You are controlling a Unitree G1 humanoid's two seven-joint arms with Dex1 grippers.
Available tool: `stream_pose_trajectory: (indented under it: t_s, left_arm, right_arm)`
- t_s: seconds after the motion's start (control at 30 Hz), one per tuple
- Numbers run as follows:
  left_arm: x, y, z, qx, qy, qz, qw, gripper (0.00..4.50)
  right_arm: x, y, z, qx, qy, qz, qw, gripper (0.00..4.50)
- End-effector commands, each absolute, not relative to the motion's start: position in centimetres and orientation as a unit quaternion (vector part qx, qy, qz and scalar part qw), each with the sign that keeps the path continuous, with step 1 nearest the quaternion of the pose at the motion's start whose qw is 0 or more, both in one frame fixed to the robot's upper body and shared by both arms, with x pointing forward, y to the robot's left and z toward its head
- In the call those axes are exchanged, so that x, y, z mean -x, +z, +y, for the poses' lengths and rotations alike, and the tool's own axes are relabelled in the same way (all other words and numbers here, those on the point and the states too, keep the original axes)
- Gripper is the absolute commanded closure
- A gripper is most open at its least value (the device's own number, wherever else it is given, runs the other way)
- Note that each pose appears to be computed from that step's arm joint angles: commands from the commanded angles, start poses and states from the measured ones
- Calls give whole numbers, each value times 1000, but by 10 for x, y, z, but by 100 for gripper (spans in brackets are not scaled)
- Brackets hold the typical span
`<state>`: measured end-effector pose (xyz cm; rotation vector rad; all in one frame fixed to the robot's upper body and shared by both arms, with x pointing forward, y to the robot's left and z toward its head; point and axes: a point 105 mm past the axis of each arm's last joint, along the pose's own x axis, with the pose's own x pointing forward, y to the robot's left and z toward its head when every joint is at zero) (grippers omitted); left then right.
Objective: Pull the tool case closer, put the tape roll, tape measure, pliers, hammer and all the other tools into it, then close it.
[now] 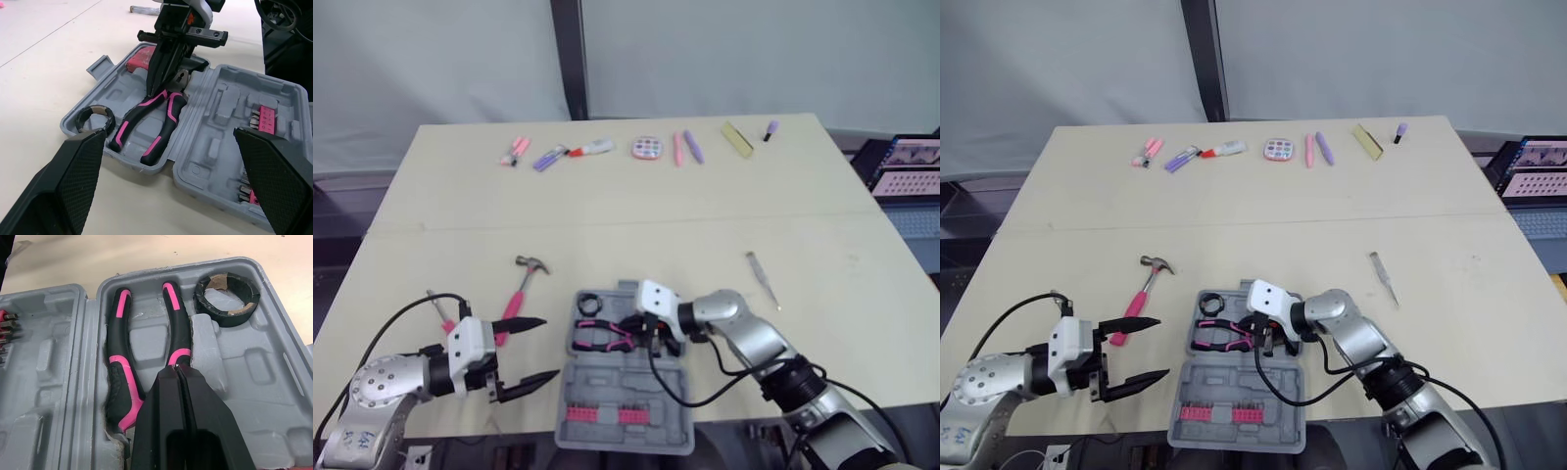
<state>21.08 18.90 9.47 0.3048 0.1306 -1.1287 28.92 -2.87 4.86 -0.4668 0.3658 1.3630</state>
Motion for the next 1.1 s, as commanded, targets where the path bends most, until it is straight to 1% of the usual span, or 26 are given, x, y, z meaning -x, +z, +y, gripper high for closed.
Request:
stream_pose_trajectory:
  t_s: [0.03, 0.13, 0.3, 0.43, 0.53, 0.6, 0.67, 0.73, 0.87, 0.97, 1.07, 1.1]
  left_arm:
    - [-213, 99, 185, -148, -535, 48, 830, 0]
    - [-214, 99, 182, -146, -538, 44, 829, 0]
    - [-217, 101, 181, -148, -542, 40, 826, 0]
    - [-220, 107, 181, -150, -543, 34, 825, 0]
    - [-215, 109, 186, -156, -543, 38, 824, 0]
    - [-210, 105, 192, -167, -538, 52, 825, 0]
    - [-204, 100, 197, -173, -532, 63, 827, 0]
    - [-198, 98, 200, -171, -529, 70, 828, 0]
    - [-188, 93, 208, -170, -521, 84, 832, 0]
    - [-181, 89, 210, -163, -519, 93, 834, 0]
    - [-180, 88, 210, -160, -518, 95, 835, 0]
    - [-180, 88, 209, -157, -517, 94, 836, 0]
  right_arm:
    - [-290, 24, -48, 208, 580, 233, 753, 445]
    - [-294, 59, -39, 184, 582, 183, 771, 445]
    - [-292, 108, -38, 169, 585, 122, 784, 445]
    - [-285, 127, -52, 171, 580, 116, 788, 445]
    - [-269, 140, -79, 169, 577, 118, 790, 445]
    - [-256, 138, -103, 183, 563, 129, 795, 445]
    - [-243, 131, -124, 187, 546, 166, 799, 445]
    - [-231, 126, -139, 178, 536, 195, 802, 445]
    - [-210, 120, -160, 169, 523, 222, 805, 445]
    - [-203, 112, -178, 159, 496, 246, 818, 445]
    - [-200, 108, -184, 154, 487, 254, 821, 445]
    - [-198, 105, -186, 152, 488, 258, 820, 422]
